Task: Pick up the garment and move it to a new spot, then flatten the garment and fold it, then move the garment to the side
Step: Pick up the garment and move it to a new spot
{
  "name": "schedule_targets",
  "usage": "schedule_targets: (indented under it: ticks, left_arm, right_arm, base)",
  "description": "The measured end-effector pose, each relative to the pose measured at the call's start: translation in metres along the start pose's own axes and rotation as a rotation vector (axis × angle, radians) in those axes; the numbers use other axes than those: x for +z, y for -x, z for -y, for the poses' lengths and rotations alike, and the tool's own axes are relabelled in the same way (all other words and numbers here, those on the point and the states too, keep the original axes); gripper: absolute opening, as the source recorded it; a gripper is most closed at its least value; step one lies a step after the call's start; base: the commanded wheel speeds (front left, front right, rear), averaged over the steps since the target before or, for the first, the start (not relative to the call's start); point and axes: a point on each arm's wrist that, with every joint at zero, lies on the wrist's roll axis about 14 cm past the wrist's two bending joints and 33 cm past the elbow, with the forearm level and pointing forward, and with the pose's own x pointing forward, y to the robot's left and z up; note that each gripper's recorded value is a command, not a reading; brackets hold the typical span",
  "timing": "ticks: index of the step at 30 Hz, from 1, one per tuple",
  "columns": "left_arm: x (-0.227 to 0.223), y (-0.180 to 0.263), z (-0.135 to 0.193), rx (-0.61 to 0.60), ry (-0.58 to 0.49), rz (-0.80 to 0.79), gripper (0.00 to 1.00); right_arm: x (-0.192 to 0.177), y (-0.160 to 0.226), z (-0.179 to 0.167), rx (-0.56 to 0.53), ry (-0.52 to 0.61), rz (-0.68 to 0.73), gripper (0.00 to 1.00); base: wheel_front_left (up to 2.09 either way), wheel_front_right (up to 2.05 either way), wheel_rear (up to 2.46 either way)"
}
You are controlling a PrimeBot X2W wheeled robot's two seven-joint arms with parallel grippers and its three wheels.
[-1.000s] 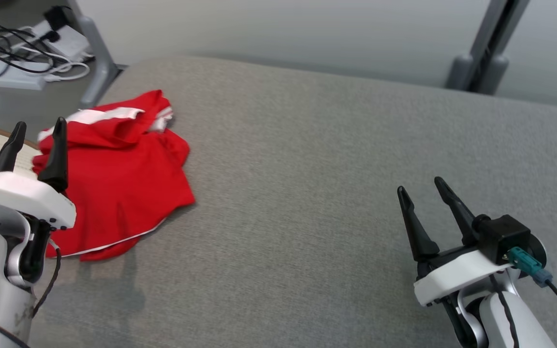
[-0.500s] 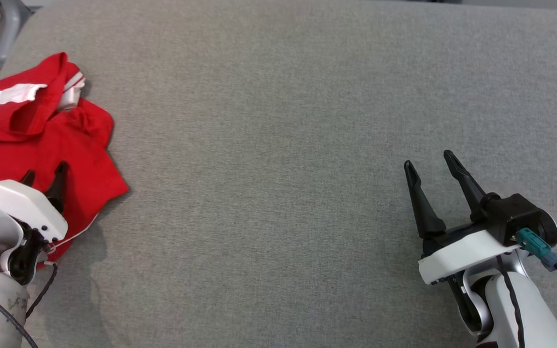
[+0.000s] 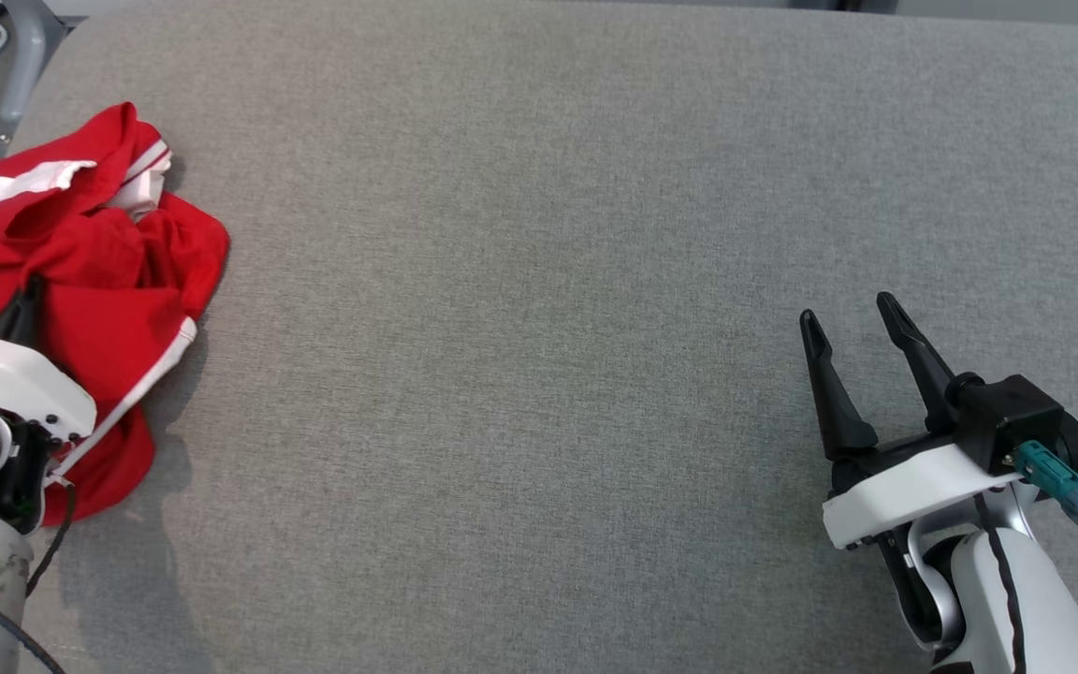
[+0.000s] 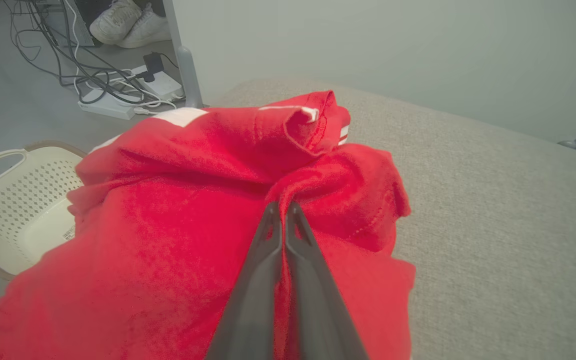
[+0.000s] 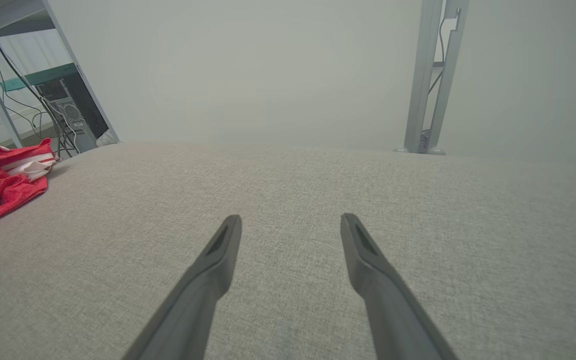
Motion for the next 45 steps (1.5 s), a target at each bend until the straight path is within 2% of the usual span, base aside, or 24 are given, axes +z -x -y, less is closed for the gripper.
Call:
schedule_targets:
  ticks: [8,12,17,25,31,34,36,45]
  left_arm:
    - [0.091,0.024,-0.021,0.036,-0.039,0.322,0.00]
    - [0.142,0.049,-0.019,0.031,-0.055,0.494,0.00]
    - [0.163,0.091,-0.003,-0.001,-0.085,0.633,0.00]
    - [0.169,0.164,0.036,-0.050,-0.103,0.767,0.00]
    - [0.173,0.200,0.087,-0.179,-0.102,0.821,0.00]
    - [0.170,0.205,0.122,-0.287,-0.093,0.812,0.00]
    - [0.168,0.204,0.134,-0.323,-0.090,0.804,0.00]
    - [0.137,0.186,0.267,-0.724,-0.102,0.659,0.00]
  right_arm:
    - [0.018,0.010,-0.009,0.009,0.008,0.034,1.00]
    - [0.032,0.020,-0.011,0.002,0.012,0.070,1.00]
    - [0.049,0.037,-0.012,-0.014,0.019,0.113,1.00]
    - [0.070,0.068,-0.007,-0.057,0.032,0.167,1.00]
    - [0.080,0.087,0.007,-0.112,0.037,0.195,1.00]
    - [0.087,0.095,0.016,-0.142,0.042,0.214,1.00]
    - [0.089,0.098,0.019,-0.152,0.044,0.220,1.00]
    - [0.099,0.131,0.053,-0.274,0.050,0.252,1.00]
  base:
    - [0.00,0.00,0.00]
    - [0.00,0.00,0.00]
    - [0.00,0.00,0.00]
    - [0.00,0.00,0.00]
    - [0.00,0.00,0.00]
    - [0.00,0.00,0.00]
    - [0.00,0.00,0.00]
    - [0.00,0.00,0.00]
